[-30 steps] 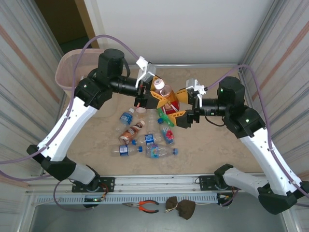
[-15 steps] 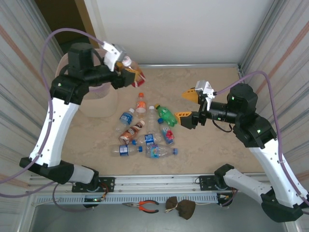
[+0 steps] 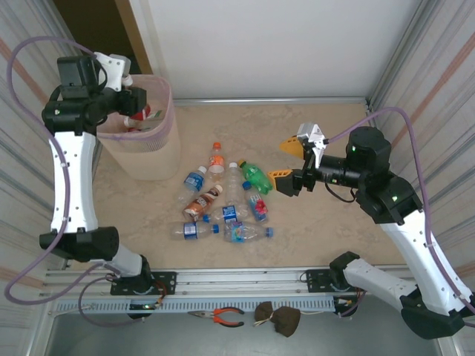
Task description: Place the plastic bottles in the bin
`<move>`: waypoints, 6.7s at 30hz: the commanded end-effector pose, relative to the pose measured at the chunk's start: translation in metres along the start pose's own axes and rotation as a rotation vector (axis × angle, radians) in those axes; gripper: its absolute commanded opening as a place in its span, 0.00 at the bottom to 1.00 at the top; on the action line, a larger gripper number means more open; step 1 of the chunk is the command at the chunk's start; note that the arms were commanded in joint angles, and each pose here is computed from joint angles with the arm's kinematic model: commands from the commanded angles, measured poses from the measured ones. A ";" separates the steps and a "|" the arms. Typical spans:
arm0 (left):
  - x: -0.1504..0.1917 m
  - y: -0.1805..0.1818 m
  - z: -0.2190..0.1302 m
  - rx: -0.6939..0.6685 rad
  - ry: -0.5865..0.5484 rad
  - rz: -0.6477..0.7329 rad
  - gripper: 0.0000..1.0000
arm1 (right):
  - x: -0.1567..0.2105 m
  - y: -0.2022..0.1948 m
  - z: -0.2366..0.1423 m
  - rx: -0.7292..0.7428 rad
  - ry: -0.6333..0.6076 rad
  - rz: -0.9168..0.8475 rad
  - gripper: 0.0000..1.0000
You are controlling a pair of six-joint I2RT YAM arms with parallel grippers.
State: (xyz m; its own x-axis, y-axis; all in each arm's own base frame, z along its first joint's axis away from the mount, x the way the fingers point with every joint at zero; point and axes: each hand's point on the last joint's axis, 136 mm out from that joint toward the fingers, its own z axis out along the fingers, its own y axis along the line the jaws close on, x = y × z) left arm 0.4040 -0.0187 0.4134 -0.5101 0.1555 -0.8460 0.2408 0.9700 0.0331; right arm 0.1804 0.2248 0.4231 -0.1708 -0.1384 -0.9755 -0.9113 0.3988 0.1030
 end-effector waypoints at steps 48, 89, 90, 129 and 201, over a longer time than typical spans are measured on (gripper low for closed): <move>0.152 0.073 0.103 -0.054 0.557 -0.202 0.84 | -0.004 0.006 -0.006 -0.008 -0.012 -0.038 0.85; 0.094 -0.134 -0.006 0.212 0.335 0.135 0.75 | 0.003 -0.002 0.003 0.006 0.011 -0.004 0.82; 0.103 -0.139 -0.001 0.198 0.366 0.156 0.75 | 0.003 -0.002 0.003 0.005 0.012 -0.004 0.82; 0.318 -0.145 0.175 0.149 0.906 0.231 0.82 | 0.008 -0.003 -0.005 0.048 0.021 -0.003 0.82; -0.042 -0.034 -0.031 -0.005 -0.148 0.120 0.61 | 0.002 0.002 -0.011 0.044 -0.004 -0.022 0.81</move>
State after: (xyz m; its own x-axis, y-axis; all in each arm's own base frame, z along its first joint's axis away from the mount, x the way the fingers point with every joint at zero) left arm 0.3860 -0.0741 0.4718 -0.3083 0.2298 -0.9231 0.3176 0.9396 0.1278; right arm 0.1766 0.2139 0.4237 -0.1482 -0.1481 -0.9778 -0.8935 0.4439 0.0682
